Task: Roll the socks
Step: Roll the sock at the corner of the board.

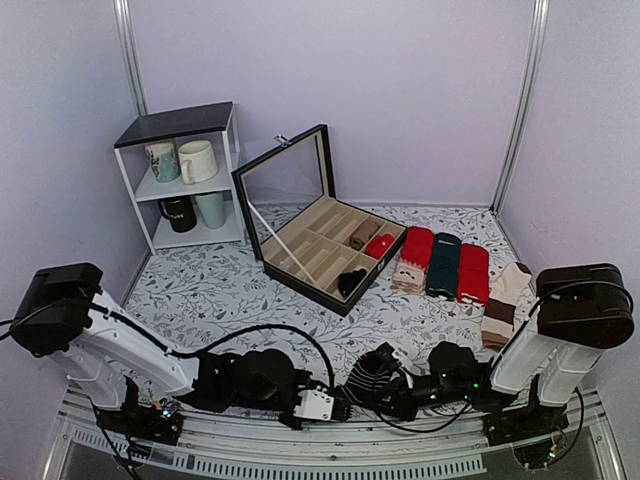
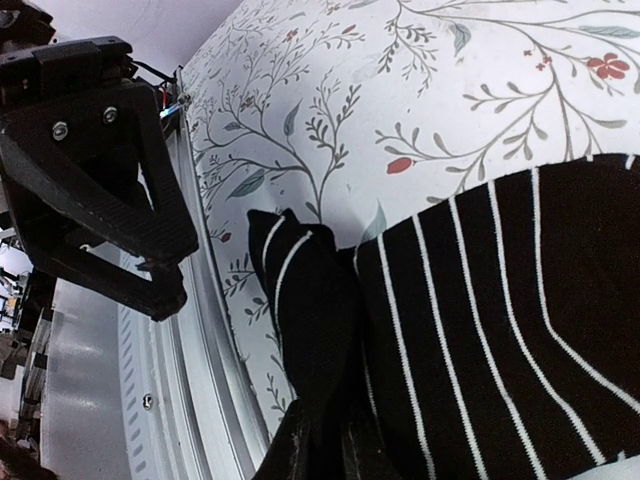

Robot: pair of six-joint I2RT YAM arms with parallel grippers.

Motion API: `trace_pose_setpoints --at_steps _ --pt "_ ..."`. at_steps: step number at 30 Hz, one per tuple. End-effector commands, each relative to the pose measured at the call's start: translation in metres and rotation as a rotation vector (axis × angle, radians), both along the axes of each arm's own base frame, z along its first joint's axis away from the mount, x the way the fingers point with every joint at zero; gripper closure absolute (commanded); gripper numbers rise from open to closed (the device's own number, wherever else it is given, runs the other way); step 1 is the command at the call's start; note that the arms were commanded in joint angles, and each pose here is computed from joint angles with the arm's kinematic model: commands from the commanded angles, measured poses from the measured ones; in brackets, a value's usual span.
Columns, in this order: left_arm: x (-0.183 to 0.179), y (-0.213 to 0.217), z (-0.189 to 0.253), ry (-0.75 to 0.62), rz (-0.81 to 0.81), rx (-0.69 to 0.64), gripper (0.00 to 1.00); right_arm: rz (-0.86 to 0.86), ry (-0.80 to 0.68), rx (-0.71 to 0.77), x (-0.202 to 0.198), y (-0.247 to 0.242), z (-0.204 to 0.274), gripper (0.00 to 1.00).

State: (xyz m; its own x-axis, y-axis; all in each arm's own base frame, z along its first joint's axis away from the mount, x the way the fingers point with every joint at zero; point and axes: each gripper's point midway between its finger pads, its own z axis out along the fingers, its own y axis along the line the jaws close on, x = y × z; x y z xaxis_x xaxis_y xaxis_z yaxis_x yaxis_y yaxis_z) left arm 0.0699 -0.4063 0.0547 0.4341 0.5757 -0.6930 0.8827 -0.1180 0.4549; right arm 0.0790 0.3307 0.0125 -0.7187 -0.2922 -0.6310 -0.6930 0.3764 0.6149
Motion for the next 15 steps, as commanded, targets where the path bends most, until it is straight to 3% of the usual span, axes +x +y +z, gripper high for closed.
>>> trace_pose_setpoints --at_steps 1,15 --pt "-0.004 -0.016 0.005 -0.067 -0.068 -0.024 0.71 0.017 0.167 -0.342 -0.03 -0.058 -0.073 0.9" --pt "0.016 -0.025 -0.042 -0.078 0.024 0.107 0.71 0.032 0.157 -0.344 -0.029 -0.056 -0.073 0.9"
